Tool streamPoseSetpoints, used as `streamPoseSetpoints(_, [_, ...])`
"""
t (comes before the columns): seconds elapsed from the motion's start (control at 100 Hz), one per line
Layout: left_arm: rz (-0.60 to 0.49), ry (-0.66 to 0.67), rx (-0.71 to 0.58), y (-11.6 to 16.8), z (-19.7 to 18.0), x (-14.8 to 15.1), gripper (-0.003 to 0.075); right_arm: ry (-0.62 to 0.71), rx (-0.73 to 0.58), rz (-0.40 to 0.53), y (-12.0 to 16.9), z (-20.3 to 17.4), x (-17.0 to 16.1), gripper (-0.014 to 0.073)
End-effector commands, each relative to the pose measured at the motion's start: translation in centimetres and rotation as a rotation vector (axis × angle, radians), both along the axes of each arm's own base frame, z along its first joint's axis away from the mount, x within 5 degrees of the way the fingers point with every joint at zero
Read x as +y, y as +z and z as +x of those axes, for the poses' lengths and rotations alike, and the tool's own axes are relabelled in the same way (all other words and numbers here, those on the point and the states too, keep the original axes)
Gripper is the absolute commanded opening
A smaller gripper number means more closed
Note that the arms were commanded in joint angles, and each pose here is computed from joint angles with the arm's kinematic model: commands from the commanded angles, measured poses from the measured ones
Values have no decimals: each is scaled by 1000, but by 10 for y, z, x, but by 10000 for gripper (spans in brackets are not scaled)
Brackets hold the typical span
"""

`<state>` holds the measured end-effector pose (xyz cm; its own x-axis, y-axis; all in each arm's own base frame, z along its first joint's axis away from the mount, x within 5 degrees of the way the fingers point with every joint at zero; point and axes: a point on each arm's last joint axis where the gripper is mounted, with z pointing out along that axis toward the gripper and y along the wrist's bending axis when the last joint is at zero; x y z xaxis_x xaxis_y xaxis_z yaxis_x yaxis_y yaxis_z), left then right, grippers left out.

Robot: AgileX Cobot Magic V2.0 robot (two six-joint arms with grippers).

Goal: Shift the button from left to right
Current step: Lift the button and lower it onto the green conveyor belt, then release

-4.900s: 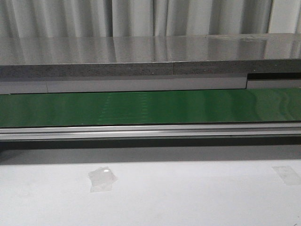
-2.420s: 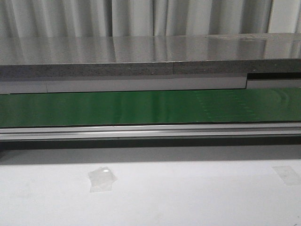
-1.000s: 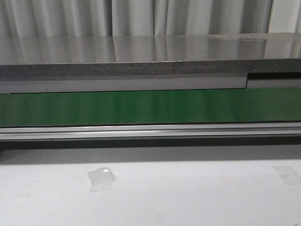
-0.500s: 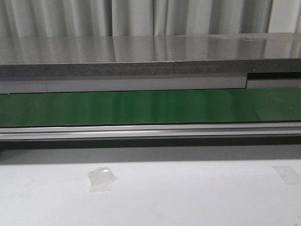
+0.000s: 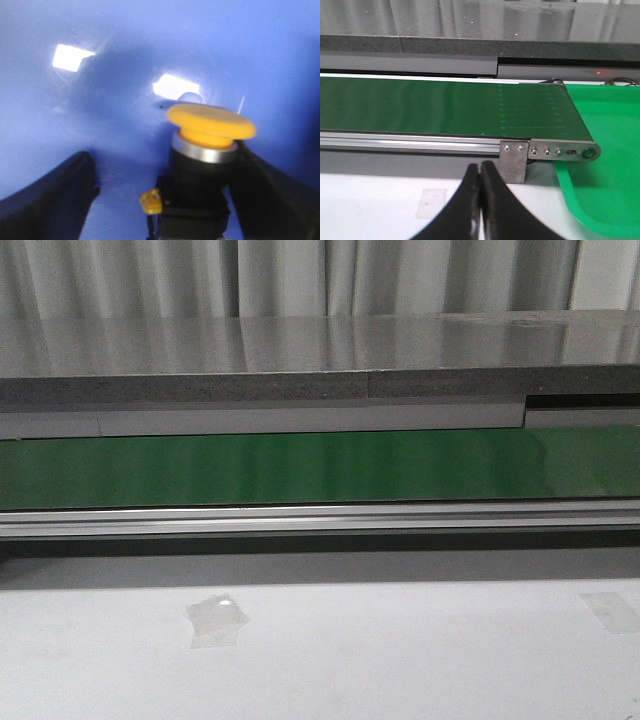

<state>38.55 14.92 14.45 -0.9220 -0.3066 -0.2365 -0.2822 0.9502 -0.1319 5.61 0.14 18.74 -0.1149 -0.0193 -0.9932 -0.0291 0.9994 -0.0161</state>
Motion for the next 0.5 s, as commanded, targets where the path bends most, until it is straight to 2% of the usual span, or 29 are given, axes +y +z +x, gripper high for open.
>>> streamPoseSetpoints(0.0, [-7, 15, -48, 16, 4, 0, 417, -3, -109, -2, 13, -1, 0, -68])
streamPoseSetpoints(0.22, [-6, 15, -51, 18, 4, 0, 60, -3, -109, -2, 13, -1, 0, -68])
streamPoseSetpoints(0.29, [-5, 17, -53, 19, 3, 1, -21, -3, -109, -2, 13, -1, 0, -68])
streamPoseSetpoints(0.39, [-1, 16, -64, 26, 2, 0, -20, -3, -109, -2, 13, -1, 0, -68])
streamPoseSetpoints(0.49, [17, 15, -108, 46, 0, -1, -20, -3, -109, -2, 13, -1, 0, -68])
